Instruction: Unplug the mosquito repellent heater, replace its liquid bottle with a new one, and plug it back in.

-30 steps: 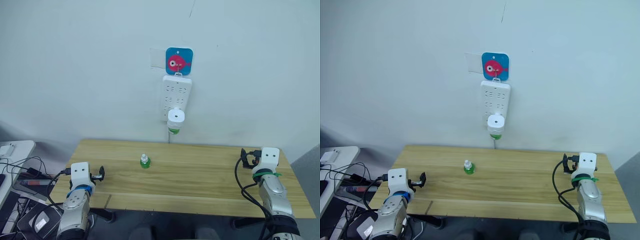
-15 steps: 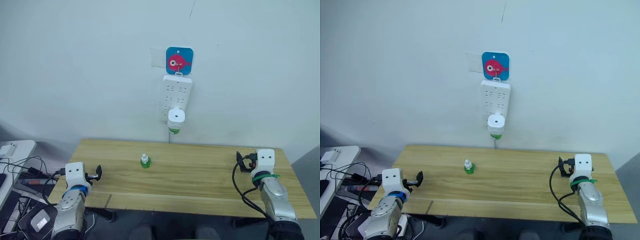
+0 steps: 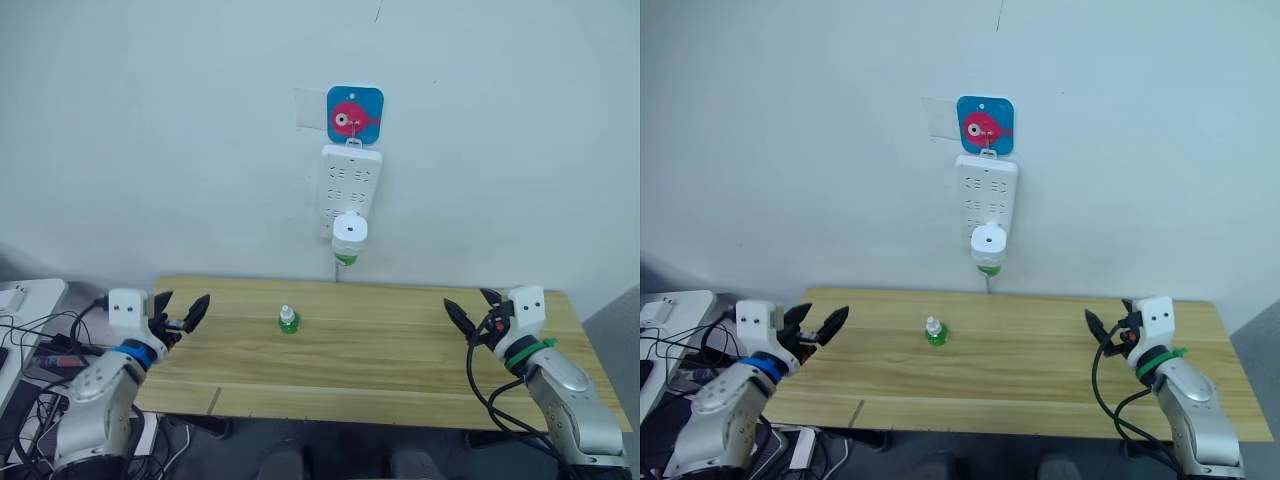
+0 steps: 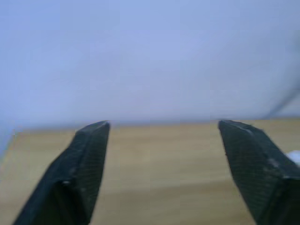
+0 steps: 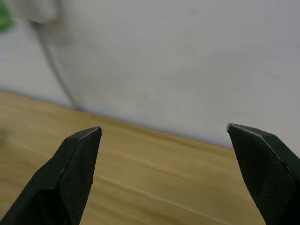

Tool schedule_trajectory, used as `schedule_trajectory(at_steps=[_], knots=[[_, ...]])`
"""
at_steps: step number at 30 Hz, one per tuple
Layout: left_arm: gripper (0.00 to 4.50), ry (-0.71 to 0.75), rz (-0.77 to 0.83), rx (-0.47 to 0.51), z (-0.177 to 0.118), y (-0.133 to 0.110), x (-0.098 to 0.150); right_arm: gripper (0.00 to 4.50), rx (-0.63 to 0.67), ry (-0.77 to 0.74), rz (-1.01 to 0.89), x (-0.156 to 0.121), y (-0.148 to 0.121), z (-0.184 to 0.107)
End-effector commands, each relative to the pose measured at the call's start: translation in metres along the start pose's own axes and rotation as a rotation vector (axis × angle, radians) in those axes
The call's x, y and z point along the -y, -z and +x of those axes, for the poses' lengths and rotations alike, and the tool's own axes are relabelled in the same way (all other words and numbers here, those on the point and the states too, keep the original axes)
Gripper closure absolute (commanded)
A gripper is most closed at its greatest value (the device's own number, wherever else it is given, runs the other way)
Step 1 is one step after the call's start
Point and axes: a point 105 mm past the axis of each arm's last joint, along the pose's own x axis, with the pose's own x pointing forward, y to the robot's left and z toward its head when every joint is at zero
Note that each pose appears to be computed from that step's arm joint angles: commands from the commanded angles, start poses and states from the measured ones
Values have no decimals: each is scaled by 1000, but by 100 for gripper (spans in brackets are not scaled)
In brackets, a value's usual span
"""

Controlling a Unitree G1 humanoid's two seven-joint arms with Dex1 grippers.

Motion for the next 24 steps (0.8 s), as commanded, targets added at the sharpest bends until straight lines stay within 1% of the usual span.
schedule_trajectory(at_steps=[1,3,5,8,10,14,20,24], knots=[[154,196,54,14,13,-29,28,0,97,-179,23,-36,-43,2],[154,273,80,17,20,-40,38,0,110,-284,28,-55,-56,0],[154,347,107,24,32,-51,48,0,124,-357,25,-68,-67,-2],[154,464,156,26,55,-62,66,0,157,-415,45,-84,-83,0],[154,514,184,43,69,-72,74,0,167,-437,41,-91,-89,2],[154,572,216,91,98,-95,87,0,195,-423,30,-96,-100,7],[154,699,264,115,117,-113,113,0,206,-420,19,-100,-102,9],[154,749,309,94,128,-116,119,0,199,-401,12,-98,-99,6]])
